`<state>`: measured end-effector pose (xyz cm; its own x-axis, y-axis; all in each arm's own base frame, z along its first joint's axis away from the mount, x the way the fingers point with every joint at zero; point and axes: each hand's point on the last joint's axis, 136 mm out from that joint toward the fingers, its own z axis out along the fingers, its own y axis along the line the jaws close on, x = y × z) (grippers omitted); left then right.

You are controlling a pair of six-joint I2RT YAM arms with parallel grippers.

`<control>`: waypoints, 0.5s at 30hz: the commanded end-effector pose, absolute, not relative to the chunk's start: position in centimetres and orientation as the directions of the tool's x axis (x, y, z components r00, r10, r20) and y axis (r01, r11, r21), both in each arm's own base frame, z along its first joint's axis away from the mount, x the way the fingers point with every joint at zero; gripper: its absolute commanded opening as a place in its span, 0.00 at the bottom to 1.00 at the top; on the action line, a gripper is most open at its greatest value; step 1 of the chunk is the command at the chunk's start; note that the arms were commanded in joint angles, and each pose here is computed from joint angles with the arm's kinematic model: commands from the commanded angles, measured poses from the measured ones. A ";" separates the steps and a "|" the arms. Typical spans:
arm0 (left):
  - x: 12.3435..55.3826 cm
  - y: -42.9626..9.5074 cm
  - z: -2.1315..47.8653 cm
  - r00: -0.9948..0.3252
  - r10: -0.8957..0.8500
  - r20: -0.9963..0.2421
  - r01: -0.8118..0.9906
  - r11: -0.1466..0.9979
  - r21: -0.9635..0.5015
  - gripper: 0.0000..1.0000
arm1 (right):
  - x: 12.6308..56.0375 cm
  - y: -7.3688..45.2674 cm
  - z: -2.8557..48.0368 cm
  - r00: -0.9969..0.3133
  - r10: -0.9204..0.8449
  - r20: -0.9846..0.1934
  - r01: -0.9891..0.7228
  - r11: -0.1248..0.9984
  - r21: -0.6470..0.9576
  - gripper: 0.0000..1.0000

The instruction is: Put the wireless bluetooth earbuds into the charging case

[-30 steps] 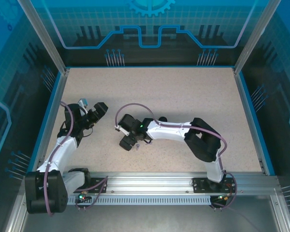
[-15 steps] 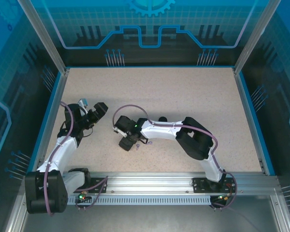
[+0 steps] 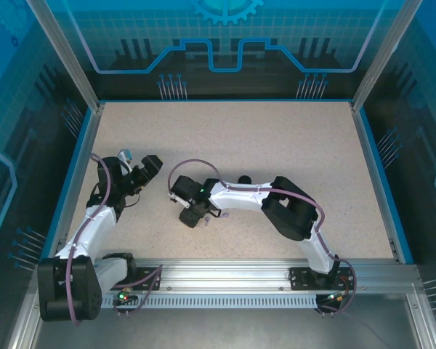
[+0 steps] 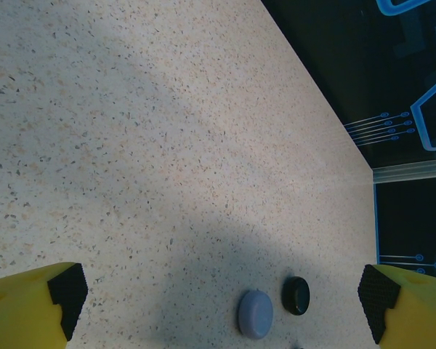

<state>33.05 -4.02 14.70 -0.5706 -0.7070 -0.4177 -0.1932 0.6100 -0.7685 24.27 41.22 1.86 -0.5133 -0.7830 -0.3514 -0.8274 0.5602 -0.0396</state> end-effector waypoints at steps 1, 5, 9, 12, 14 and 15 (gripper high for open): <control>32.9 -4.0 14.6 -0.576 -0.710 -0.406 -0.191 0.599 -0.778 0.99 | 23.1 40.7 0.5 -0.525 -0.800 -0.291 -0.829 0.558 -0.038 0.66; 32.7 -4.2 14.6 -0.585 -0.698 -0.414 -0.177 0.608 -0.774 0.99 | 23.2 40.6 0.2 -0.528 -0.799 -0.287 -0.828 0.560 -0.036 0.61; 32.2 -4.5 14.5 -0.601 -0.678 -0.423 -0.160 0.621 -0.767 0.99 | 23.5 40.2 0.6 -0.532 -0.791 -0.303 -0.823 0.566 -0.033 0.55; 31.8 -4.8 14.2 -0.618 -0.665 -0.420 -0.148 0.622 -0.769 0.99 | 23.9 39.7 1.6 -0.530 -0.776 -0.341 -0.823 0.568 -0.013 0.52; 31.6 -5.2 14.1 -0.634 -0.655 -0.411 -0.135 0.618 -0.775 0.99 | 24.2 39.2 2.5 -0.518 -0.769 -0.375 -0.827 0.562 -0.012 0.51; 31.4 -5.5 14.1 -0.644 -0.648 -0.407 -0.125 0.614 -0.779 0.99 | 24.4 39.0 3.0 -0.510 -0.765 -0.393 -0.829 0.558 -0.012 0.51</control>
